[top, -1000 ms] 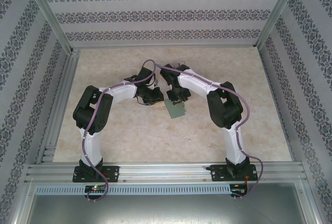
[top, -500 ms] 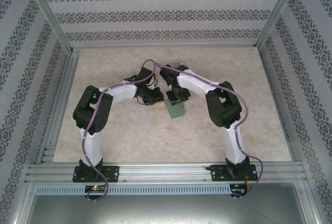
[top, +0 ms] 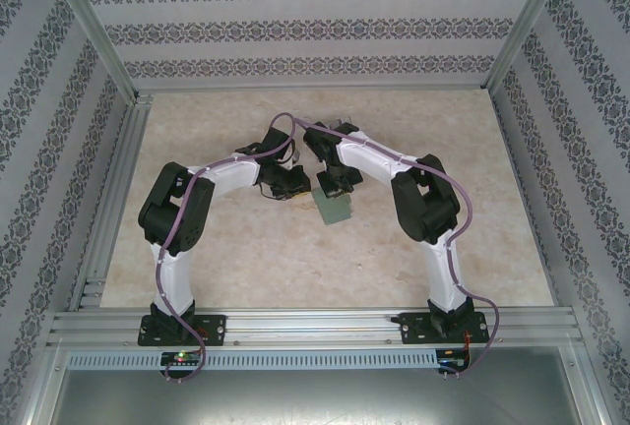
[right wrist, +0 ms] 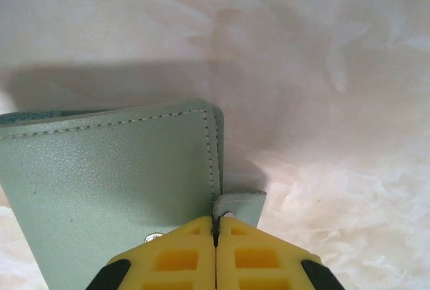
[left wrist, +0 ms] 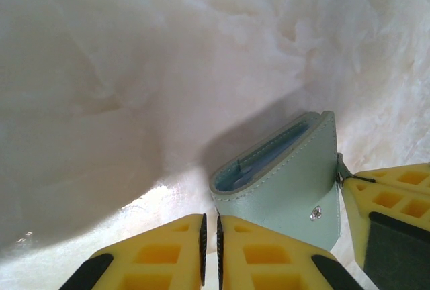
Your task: Put the credit cards into the card holder
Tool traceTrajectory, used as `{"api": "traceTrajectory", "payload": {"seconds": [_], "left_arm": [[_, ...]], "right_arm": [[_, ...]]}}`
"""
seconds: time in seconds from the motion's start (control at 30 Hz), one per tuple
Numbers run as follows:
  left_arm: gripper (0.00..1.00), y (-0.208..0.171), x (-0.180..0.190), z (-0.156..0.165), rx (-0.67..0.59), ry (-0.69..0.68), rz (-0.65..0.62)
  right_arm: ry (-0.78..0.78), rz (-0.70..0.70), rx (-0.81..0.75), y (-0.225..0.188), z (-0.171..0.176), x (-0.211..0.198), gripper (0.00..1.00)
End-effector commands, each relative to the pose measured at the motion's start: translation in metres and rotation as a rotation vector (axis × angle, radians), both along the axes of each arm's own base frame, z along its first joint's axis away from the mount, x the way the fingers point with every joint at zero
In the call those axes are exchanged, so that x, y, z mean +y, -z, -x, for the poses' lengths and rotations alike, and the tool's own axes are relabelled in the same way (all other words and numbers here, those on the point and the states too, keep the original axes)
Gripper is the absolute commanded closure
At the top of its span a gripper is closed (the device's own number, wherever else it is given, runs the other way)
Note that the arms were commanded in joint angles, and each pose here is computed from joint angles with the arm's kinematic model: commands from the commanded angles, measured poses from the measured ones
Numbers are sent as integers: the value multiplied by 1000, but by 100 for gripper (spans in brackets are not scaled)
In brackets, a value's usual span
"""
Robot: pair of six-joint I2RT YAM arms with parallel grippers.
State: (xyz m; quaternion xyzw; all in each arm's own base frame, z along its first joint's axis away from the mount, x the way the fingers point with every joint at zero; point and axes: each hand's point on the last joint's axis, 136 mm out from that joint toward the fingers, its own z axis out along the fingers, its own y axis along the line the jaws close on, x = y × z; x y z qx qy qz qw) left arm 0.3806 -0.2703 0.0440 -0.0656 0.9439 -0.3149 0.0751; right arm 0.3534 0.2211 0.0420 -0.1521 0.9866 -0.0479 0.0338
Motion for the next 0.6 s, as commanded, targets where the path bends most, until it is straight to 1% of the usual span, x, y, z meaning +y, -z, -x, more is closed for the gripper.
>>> {"api": "traceTrajectory", "payload": {"seconds": [0.0,0.37,0.57], "left_arm": [[85,-4,-15,7,-2,36,27],[84,4,-36,15,25,70,41],[84,16,-43,21,49,80,37]], "right_arm": [[-16,-22,-46,-21,2,-2,94],[-22,-220,-76,-22,10,14,95],[-18,-268,-41,-8,12,18,95]]}}
